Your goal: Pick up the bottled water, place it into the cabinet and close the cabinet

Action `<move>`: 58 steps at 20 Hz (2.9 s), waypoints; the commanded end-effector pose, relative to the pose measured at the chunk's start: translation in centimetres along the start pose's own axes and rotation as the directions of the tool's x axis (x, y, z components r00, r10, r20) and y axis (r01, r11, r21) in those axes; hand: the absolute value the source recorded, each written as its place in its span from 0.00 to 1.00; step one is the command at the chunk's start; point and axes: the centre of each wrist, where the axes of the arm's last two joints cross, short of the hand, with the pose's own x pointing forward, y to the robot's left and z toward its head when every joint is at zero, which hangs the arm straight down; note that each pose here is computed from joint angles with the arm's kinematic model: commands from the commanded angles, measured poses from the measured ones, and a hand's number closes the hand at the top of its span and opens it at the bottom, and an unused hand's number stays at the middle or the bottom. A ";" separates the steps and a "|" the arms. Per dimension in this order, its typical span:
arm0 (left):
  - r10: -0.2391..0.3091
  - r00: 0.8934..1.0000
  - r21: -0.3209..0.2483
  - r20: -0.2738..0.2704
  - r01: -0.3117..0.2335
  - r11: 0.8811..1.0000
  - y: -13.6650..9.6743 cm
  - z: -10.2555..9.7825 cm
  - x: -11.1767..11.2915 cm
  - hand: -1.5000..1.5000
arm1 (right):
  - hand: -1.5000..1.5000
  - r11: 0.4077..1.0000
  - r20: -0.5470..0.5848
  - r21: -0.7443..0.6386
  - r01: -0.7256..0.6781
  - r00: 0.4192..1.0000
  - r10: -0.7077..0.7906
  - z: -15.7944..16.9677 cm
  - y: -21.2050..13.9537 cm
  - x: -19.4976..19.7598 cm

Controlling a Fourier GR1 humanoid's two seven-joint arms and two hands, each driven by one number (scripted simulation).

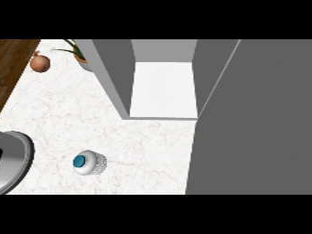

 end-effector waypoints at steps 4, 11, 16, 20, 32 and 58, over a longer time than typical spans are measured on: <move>0.017 0.997 0.011 0.071 -0.018 1.000 -0.5 3.0 5.1 0.00 | 0.00 1.000 0.013 0.002 0.010 1.000 -0.010 0.6 1.9 2.3; 0.026 0.999 0.021 0.033 -0.027 0.999 0.2 2.8 4.9 0.00 | 0.00 1.000 -0.012 0.003 0.024 1.000 -0.024 0.8 3.5 2.4; -0.024 0.999 0.003 0.023 0.024 1.000 0.6 2.9 4.8 0.00 | 0.00 1.000 0.021 -0.031 -0.001 1.000 0.001 0.3 3.0 2.8; -0.016 1.000 0.029 -0.016 0.016 0.999 -0.1 2.3 4.3 0.00 | 0.00 1.000 -0.006 -0.013 0.006 1.000 -0.006 1.0 3.8 3.6; -0.093 0.994 0.016 -0.064 0.094 0.995 1.2 0.2 0.4 0.00 | 0.00 1.000 0.006 -0.004 -0.003 1.000 0.003 1.4 4.4 3.5; -0.127 0.977 0.024 -0.172 0.133 0.991 3.2 -1.7 -15.6 0.00 | 0.00 1.000 -0.004 0.002 -0.011 1.000 0.011 0.4 5.0 2.7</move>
